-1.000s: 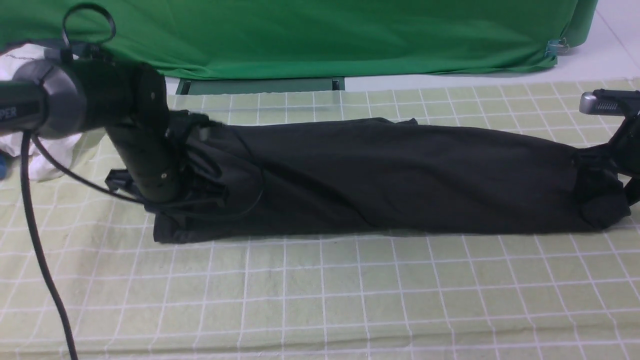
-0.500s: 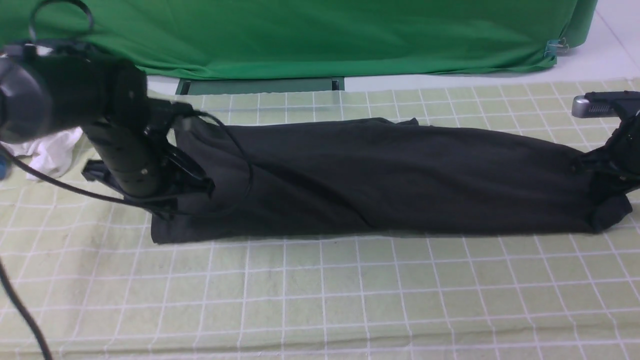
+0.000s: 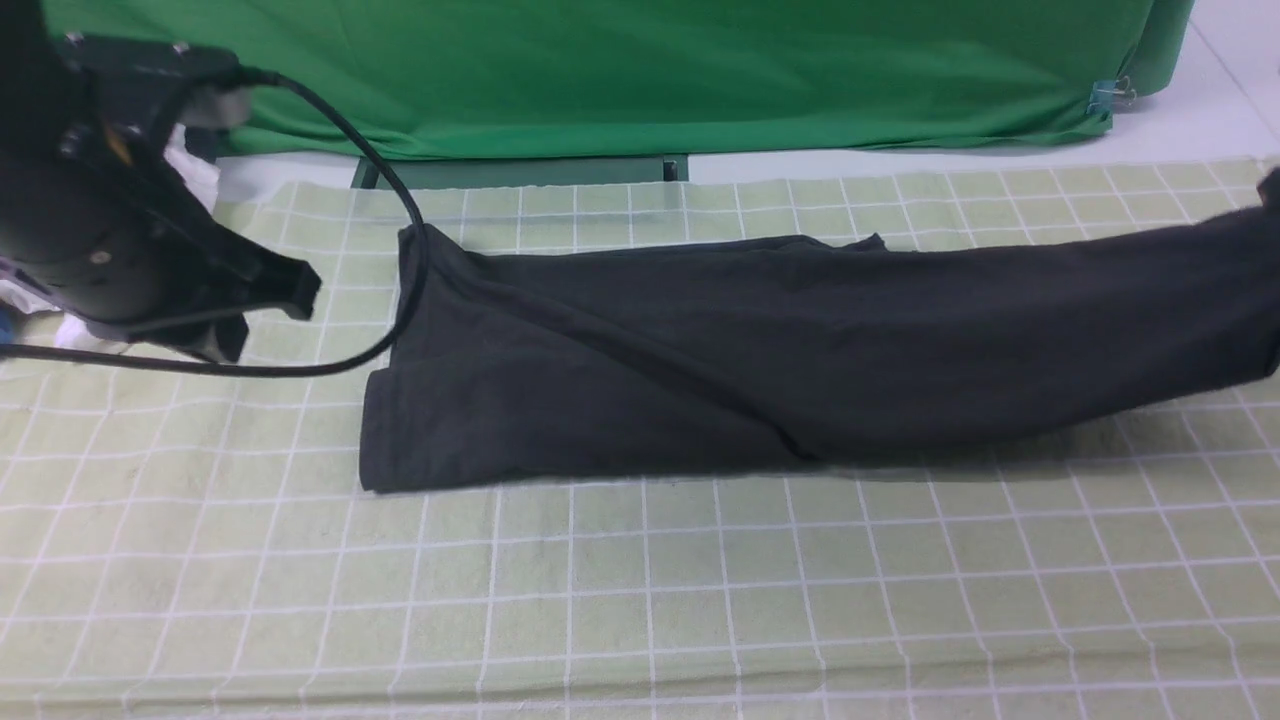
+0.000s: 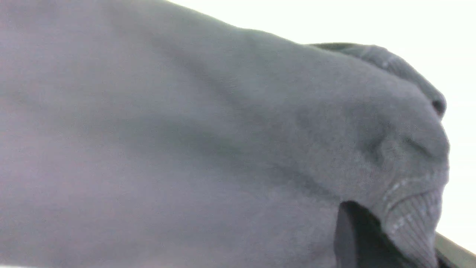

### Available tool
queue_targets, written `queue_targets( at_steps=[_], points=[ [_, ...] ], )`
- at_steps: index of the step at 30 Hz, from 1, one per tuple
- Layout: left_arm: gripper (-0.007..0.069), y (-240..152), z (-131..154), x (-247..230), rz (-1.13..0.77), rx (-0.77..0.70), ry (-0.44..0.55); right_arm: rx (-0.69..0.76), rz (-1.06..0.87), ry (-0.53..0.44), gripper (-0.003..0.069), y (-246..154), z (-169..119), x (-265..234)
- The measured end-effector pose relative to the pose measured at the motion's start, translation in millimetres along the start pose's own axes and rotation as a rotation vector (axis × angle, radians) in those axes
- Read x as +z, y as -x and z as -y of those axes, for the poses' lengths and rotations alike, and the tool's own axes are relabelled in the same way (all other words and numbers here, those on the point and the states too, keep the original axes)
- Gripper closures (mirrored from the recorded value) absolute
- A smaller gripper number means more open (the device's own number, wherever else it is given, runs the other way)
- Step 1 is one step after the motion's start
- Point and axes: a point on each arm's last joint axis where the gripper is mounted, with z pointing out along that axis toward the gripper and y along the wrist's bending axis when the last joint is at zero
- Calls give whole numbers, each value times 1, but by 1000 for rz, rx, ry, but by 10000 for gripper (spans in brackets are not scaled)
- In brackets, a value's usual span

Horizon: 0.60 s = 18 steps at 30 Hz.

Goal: Fold a long-sleeved shirt over a green coffee tablecloth.
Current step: 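Fold the right end of the dark garment over onto its left end with the right gripper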

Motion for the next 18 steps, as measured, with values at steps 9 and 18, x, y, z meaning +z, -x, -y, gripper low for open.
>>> queue_targets(
  at_steps=[9,18],
  points=[
    [614,-5,-2,-22,71,-7,0,-221,153,208,632,22,-146,-34],
    [614,-5,1,-22,76,-19,-25,-372,264,450,632,-1,-286,-25]
  ],
)
